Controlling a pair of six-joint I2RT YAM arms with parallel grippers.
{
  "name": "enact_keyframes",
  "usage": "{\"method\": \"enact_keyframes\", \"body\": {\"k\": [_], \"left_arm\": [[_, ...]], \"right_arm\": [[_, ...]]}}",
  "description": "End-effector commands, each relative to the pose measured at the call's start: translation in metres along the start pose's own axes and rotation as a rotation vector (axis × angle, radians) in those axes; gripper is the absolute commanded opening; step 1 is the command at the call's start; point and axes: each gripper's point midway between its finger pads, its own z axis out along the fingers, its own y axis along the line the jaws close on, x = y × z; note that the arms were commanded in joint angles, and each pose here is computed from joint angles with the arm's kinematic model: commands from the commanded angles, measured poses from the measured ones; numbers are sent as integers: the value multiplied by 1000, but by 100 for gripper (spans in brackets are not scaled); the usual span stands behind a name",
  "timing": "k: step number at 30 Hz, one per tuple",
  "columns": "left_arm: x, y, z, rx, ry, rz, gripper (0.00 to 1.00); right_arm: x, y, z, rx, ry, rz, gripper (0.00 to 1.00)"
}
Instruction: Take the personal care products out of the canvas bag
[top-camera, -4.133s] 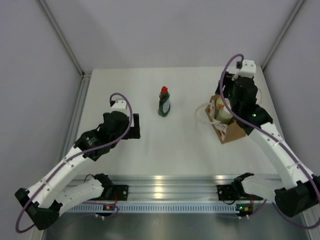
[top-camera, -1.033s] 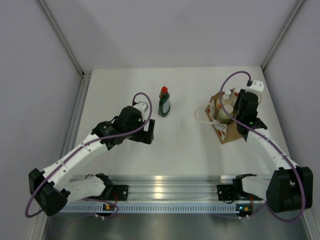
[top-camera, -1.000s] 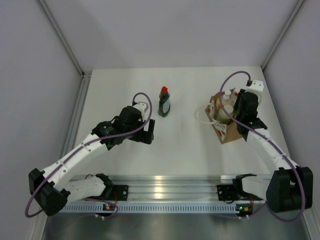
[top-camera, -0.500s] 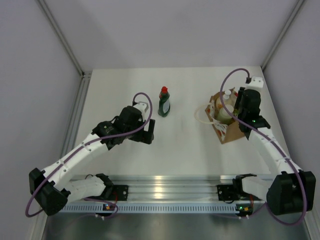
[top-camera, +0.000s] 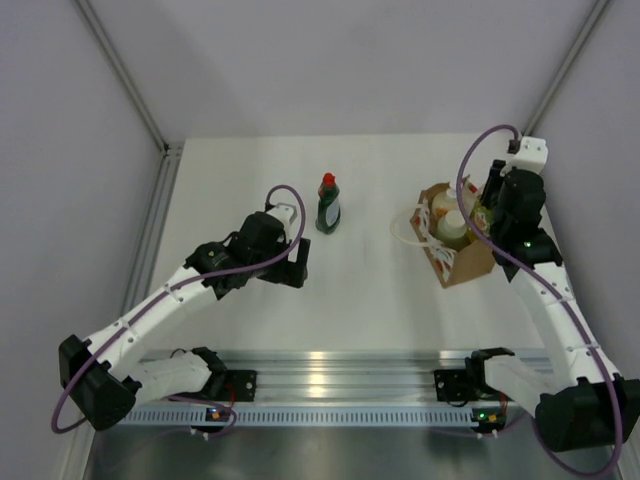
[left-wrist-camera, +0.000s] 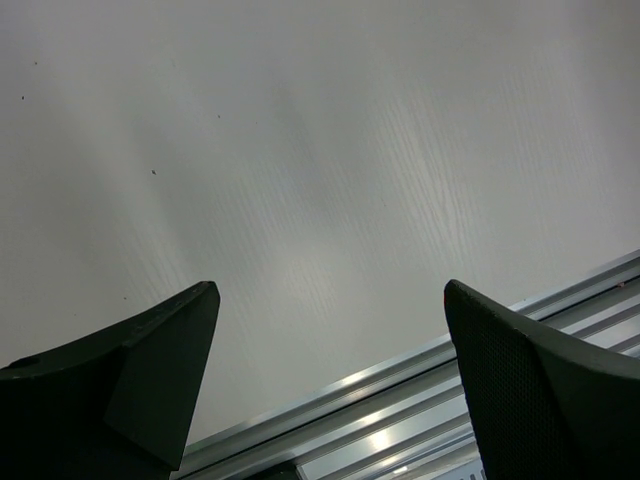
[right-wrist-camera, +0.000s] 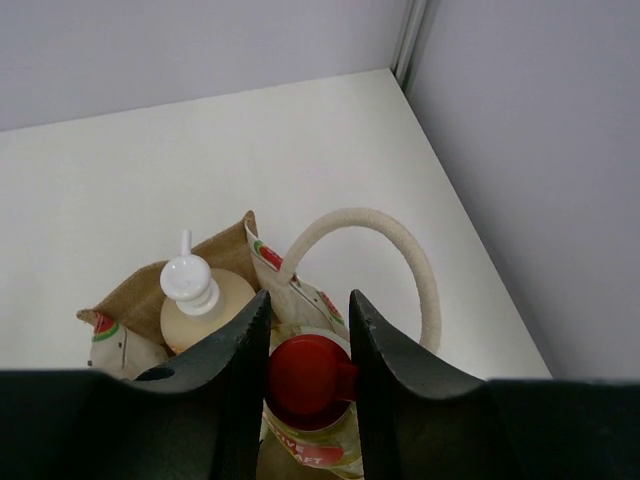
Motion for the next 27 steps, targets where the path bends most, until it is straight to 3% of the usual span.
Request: {"method": "enact_keyframes", "body": {"k": [1, 15, 27], "left_arm": [[-14, -2, 1, 1, -56, 3, 98], [-20, 4, -6, -28, -96, -9, 98], [-25, 10, -12, -55, -134, -27, 98]], "right_arm": [[-96, -9, -29, -25, -238, 85, 0], [-163, 0, -51, -114, -307, 95, 0], [-196, 40, -67, -346, -354, 137, 0]]}}
